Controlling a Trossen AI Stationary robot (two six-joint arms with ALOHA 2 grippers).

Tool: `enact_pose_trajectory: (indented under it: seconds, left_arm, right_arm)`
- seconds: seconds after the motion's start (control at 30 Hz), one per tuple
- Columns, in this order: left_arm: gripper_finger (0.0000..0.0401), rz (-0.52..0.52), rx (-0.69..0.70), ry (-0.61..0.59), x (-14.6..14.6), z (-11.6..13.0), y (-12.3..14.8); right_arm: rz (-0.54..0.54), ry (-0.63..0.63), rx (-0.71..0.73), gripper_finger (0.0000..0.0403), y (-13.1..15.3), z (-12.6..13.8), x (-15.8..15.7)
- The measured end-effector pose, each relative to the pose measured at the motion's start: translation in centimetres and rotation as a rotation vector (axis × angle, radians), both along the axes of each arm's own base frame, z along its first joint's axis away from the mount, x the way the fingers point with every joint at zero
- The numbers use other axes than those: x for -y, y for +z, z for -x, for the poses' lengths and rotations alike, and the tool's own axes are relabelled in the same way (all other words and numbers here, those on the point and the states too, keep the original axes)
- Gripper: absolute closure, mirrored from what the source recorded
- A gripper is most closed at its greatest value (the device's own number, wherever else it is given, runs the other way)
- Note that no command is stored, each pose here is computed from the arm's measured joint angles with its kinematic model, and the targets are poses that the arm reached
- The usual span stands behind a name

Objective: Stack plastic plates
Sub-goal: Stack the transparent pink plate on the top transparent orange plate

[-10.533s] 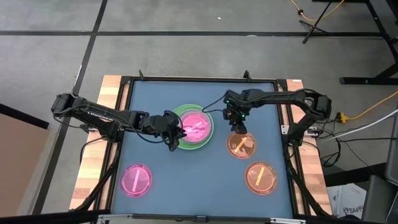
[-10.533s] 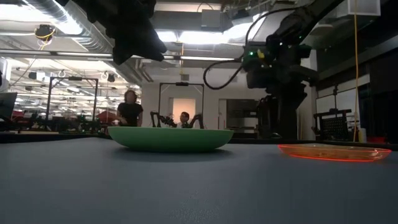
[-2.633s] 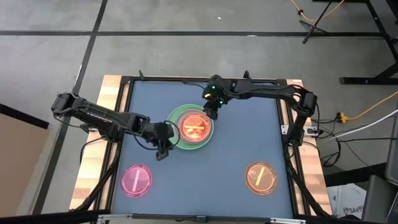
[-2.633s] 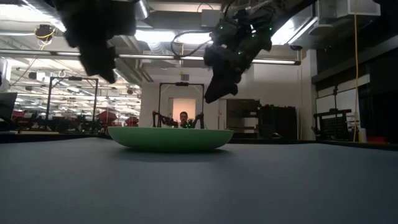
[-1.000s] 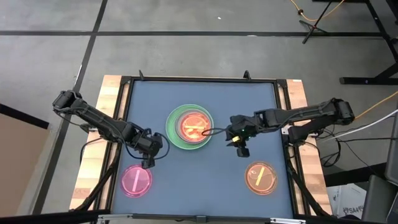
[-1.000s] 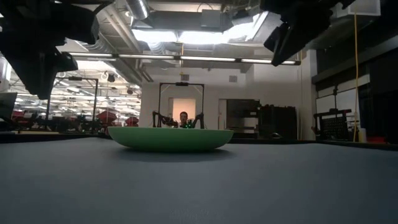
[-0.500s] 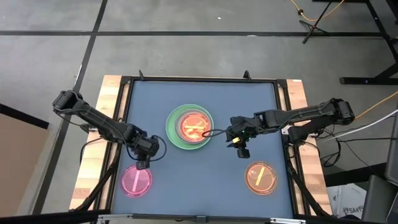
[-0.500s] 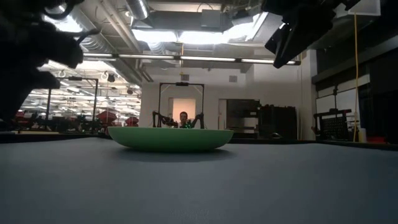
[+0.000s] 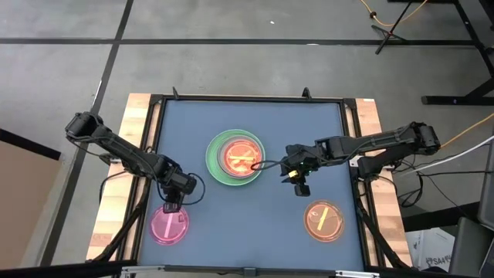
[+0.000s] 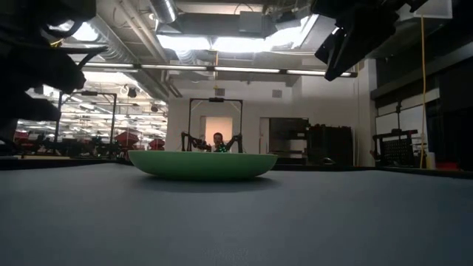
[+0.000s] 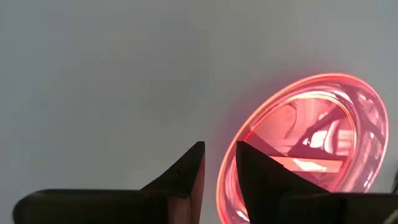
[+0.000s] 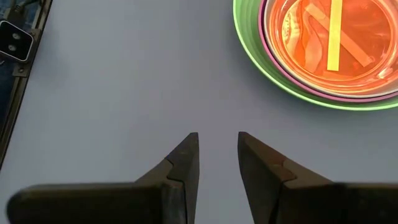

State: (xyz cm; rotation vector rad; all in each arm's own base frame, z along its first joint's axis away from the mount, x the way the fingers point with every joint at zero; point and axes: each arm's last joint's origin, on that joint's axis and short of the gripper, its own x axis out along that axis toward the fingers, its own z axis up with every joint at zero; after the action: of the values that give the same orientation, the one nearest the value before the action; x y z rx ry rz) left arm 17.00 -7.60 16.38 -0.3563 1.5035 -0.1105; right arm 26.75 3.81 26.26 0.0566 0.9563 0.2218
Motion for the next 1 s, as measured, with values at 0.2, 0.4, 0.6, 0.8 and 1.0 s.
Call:
enact_pose_trajectory:
  seconds: [0.2, 0.4, 0.6, 0.8, 1.0]
  left_arm:
    - [0.0327, 0.026, 0.001, -0.029, -0.04, 0.34, -0.84]
    - [0.0329, 0.038, 0.004, -0.031, 0.01, 0.30, -0.82]
    - [0.0329, 0.038, 0.008, -0.042, 0.01, 0.29, -0.82]
    - [0.0329, 0.039, 0.051, -0.116, 0.08, 0.12, -0.78]
    - [0.0329, 0.036, 0.056, -0.131, 0.08, 0.12, -0.78]
  right_arm:
    - [-0.003, -0.004, -0.002, 0.0301, 0.00, 0.00, 0.00]
    - [-0.003, -0.004, -0.002, 0.0301, -0.02, -0.01, 0.00]
    - [-0.003, -0.004, -0.002, 0.0301, -0.02, -0.01, 0.00]
    - [-0.003, -0.004, -0.002, 0.0301, -0.02, -0.01, 0.00]
    - [-0.003, -0.004, -0.002, 0.0301, -0.01, -0.01, 0.00]
